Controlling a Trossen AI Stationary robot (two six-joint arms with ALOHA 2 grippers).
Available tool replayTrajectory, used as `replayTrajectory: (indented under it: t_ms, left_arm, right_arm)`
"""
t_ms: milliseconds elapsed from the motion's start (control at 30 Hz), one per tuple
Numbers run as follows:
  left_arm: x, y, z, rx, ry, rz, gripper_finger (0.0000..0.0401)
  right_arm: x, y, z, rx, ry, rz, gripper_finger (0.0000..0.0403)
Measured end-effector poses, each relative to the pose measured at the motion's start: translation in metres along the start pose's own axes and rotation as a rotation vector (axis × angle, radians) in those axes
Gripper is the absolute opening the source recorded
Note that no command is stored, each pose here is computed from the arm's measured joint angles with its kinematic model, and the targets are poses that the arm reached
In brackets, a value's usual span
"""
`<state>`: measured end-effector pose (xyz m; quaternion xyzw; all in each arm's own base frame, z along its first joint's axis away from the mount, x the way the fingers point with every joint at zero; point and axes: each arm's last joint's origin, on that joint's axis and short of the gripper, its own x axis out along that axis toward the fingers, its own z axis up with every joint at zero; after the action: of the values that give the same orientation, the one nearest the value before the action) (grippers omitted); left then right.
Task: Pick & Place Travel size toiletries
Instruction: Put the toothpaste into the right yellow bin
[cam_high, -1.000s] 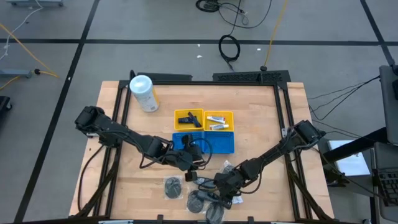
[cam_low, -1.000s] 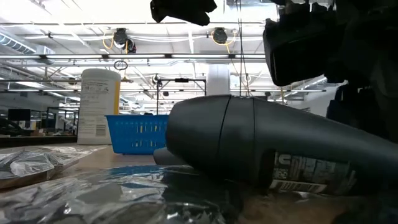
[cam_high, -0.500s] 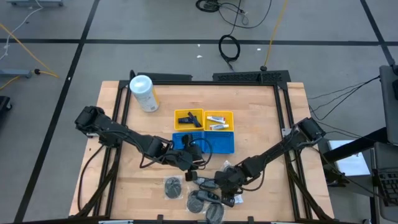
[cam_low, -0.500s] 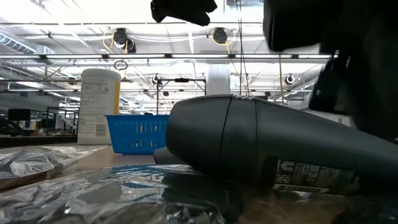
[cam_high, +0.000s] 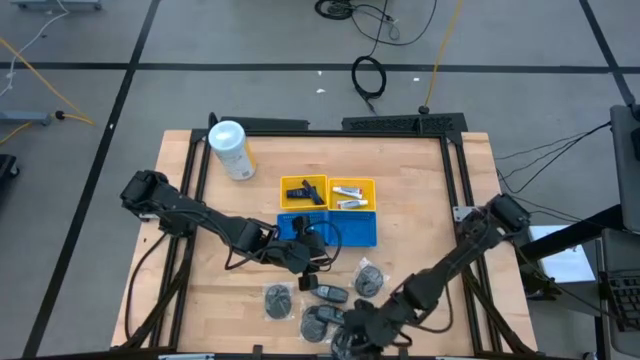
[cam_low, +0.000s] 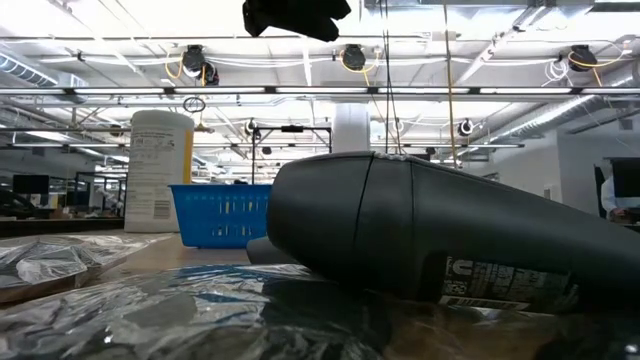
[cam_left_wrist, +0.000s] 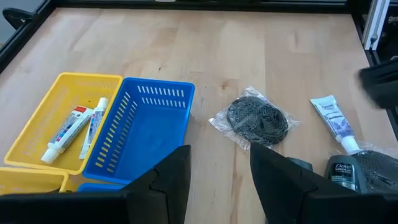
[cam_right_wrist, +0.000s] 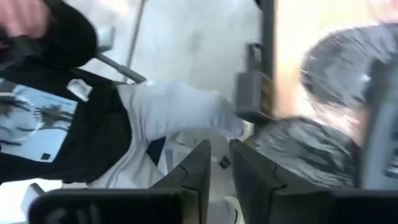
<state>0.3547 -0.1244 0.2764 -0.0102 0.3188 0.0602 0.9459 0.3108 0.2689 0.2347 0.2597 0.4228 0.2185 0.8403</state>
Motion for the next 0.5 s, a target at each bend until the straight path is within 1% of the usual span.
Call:
replayTrajectory:
  t_ms: [100,200,333,433,500]
  left_arm:
    - [0.0,0.0,0.0,-0.001,0.0,0.0,0.0161]
    - [0.0,0.0,0.0,0.0,0.001,0.0,0.0161]
    - [0.0,0.0,0.0,0.002,0.005,0.001,0.0161]
    - [0.0,0.0,-0.001,0.002,0.006,0.001,0.0161]
    - [0.0,0.0,-0.001,0.008,0.007,0.002,0.0161]
  right_arm:
    - [0.003,0.013,0.0,-0.042,-0.021,0.026,0.0035]
    - [0.014,0.023,0.001,-0.066,-0.042,0.073,0.0025]
    - [0.028,0.031,0.002,-0.096,-0.002,0.111,0.002]
    - [0.026,0.036,0.004,-0.201,0.032,0.084,0.002]
    - [0.019,0.035,0.003,-0.258,0.066,0.038,0.0019]
